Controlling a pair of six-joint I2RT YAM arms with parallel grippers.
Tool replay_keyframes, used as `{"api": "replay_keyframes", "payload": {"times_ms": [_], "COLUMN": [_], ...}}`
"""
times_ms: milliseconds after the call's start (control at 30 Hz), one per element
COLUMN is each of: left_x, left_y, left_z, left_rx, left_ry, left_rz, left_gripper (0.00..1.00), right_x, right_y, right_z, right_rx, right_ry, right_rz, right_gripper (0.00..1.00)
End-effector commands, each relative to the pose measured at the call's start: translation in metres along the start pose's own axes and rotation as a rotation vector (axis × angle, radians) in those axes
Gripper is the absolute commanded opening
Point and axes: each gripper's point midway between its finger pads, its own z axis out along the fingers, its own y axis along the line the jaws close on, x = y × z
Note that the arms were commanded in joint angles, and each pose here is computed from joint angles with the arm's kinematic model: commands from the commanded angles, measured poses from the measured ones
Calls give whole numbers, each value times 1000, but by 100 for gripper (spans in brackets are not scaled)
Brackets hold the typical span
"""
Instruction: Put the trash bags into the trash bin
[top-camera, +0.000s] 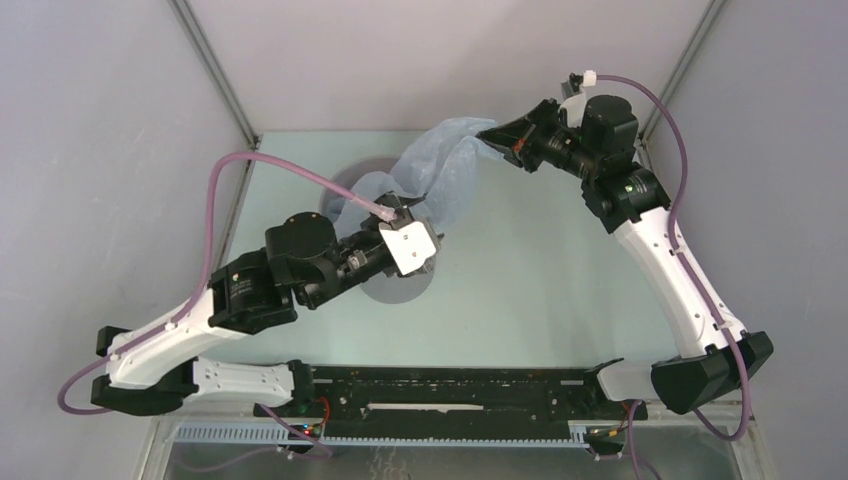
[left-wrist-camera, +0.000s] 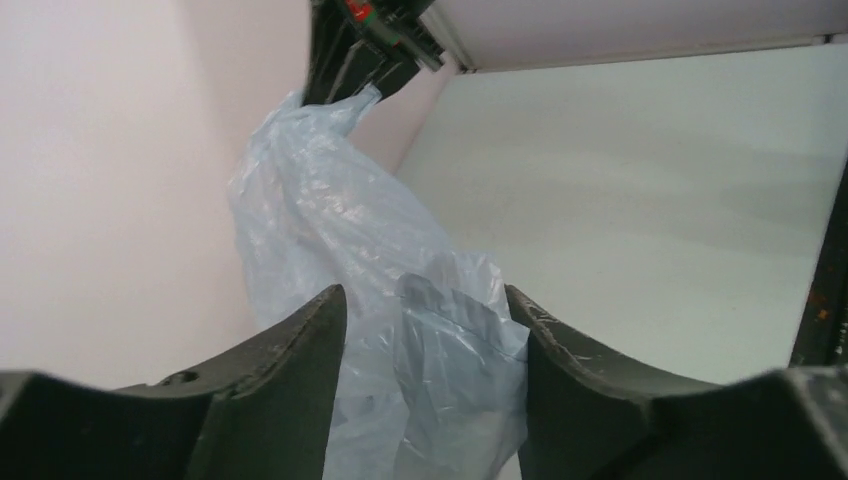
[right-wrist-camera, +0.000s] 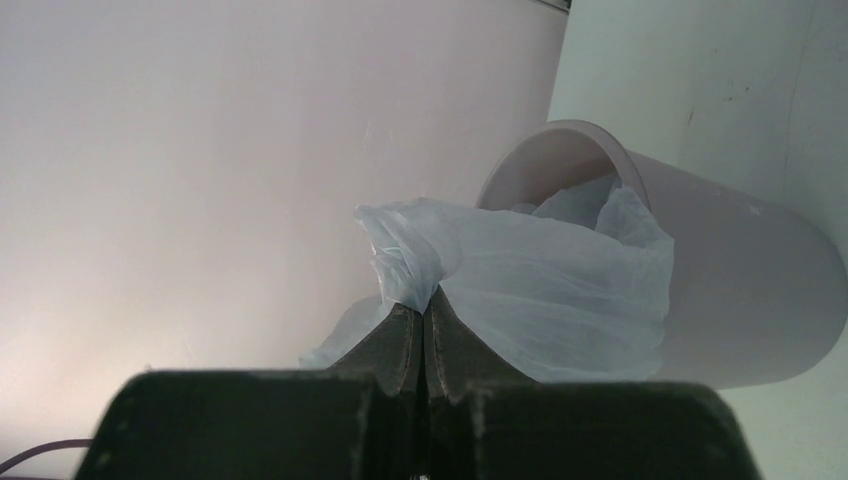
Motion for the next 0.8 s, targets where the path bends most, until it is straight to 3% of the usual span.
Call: {"api": "replay_keyframes", "payload": {"times_ms": [0,67,100,167,200,467,667,767], "left_x": [-12,-6,-1,15,25,84,126,147], "left_y": [48,61,69,87,97,124,143,147], "left_z": [-23,-28,-30,-37,-43,-63,-65,-55], "left_rx": [-229,-304,-348,-456,-524,-729,-857,-832], "left_ry": [-49,-30,-19,6,22,8,-69,-155], "left_rz": [-101,-174,-231,-374,-449,-841,-1012,-1124], "left_gripper": [56,43,33,5,1,0,0,0], "right_x": [0,3,5,10,12,57,73,69], "right_y": [27,29,31,35,41,52,4,-25], "right_z": [-10,-9,-8,-7,-7,23,71,75], "right_rx": [-70,-73,-75,-80,-90,-134,13,105], "right_ry": [-17,-13,-8,2,5,88,142,151], "right_rz": [-59,-81,-99,-144,-168,-377,-413,-456], "right_gripper": [0,0,0,0,0,0,0,0]}}
